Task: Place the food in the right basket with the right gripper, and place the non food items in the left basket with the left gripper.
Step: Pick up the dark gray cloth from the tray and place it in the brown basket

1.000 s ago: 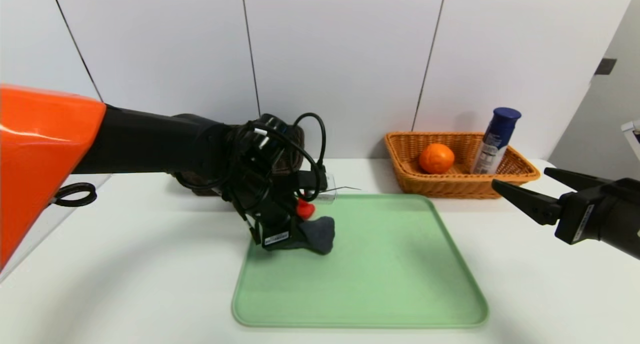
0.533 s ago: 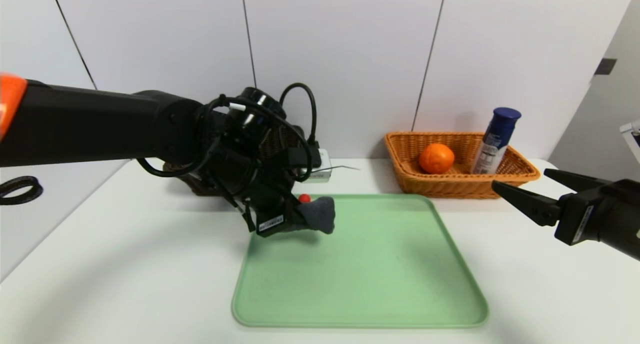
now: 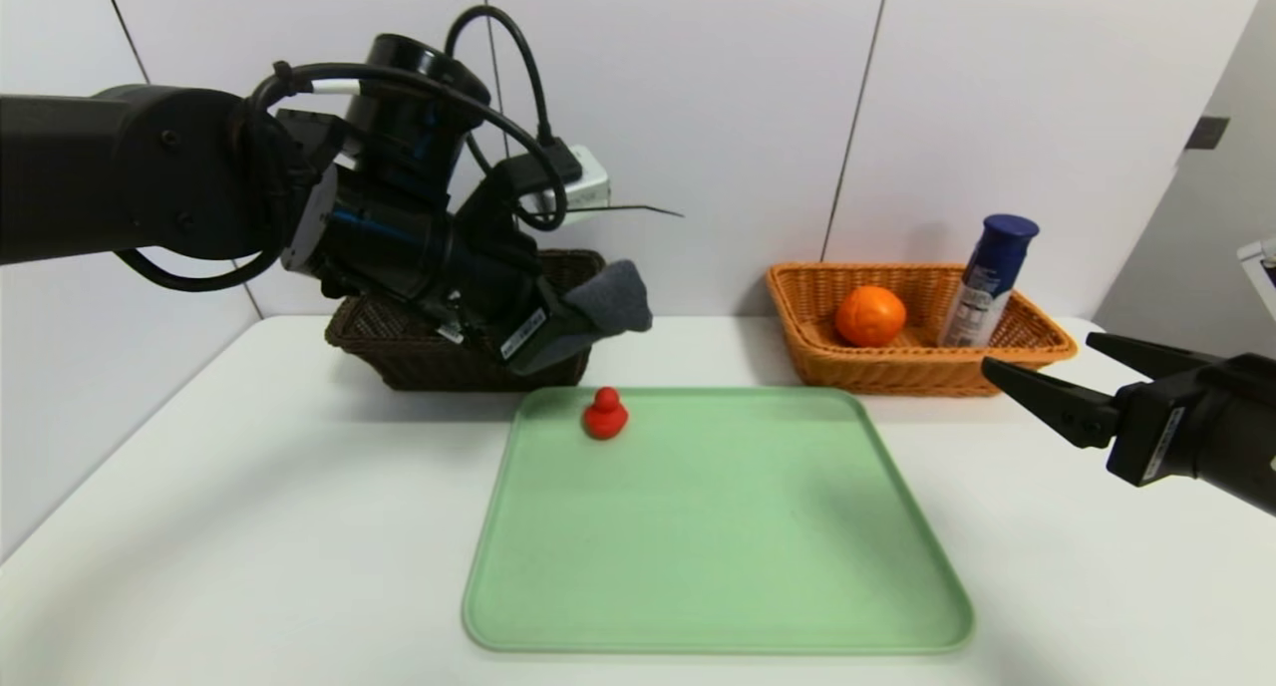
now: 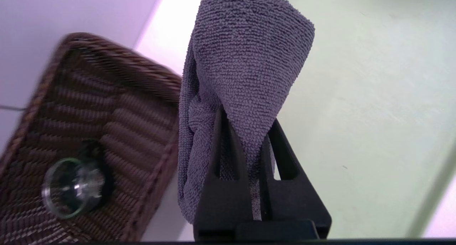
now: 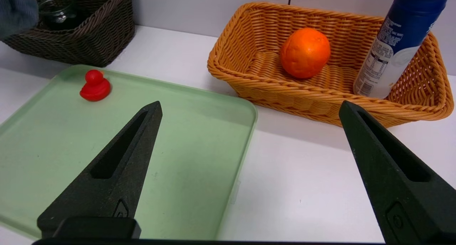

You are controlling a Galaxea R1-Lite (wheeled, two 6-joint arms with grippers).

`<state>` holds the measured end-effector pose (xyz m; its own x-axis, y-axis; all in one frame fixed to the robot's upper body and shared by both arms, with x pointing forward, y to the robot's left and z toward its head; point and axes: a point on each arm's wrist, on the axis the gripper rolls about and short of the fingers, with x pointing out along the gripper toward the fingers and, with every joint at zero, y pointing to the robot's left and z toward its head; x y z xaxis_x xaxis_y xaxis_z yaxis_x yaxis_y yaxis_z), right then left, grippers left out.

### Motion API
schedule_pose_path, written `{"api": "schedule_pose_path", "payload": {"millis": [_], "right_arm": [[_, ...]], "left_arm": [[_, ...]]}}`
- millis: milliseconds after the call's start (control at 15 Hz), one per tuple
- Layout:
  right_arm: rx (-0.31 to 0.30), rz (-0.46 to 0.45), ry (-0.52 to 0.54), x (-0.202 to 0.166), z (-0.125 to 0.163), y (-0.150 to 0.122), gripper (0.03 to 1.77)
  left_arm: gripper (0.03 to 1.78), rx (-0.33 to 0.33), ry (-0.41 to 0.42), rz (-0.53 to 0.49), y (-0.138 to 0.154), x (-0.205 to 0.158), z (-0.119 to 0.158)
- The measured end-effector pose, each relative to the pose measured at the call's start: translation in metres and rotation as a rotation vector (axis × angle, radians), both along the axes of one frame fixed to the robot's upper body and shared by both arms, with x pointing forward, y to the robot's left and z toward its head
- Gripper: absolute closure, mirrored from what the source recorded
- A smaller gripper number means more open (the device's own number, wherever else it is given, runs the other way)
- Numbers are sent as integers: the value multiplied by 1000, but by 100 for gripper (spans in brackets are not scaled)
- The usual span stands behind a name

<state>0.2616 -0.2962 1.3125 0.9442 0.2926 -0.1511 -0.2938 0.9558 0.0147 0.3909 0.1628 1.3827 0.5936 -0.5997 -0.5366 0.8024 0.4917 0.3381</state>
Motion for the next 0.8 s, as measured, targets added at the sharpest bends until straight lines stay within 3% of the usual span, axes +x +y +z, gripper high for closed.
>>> {"api": "schedule_pose_path", "payload": {"millis": [333, 800], "right_arm": [[0, -1, 1, 0, 0, 0, 9], [2, -17, -13, 6, 6, -2, 9]], "left_arm": [[168, -135, -44, 233, 35, 33, 5], [168, -207, -104, 449, 47, 82, -21]]}}
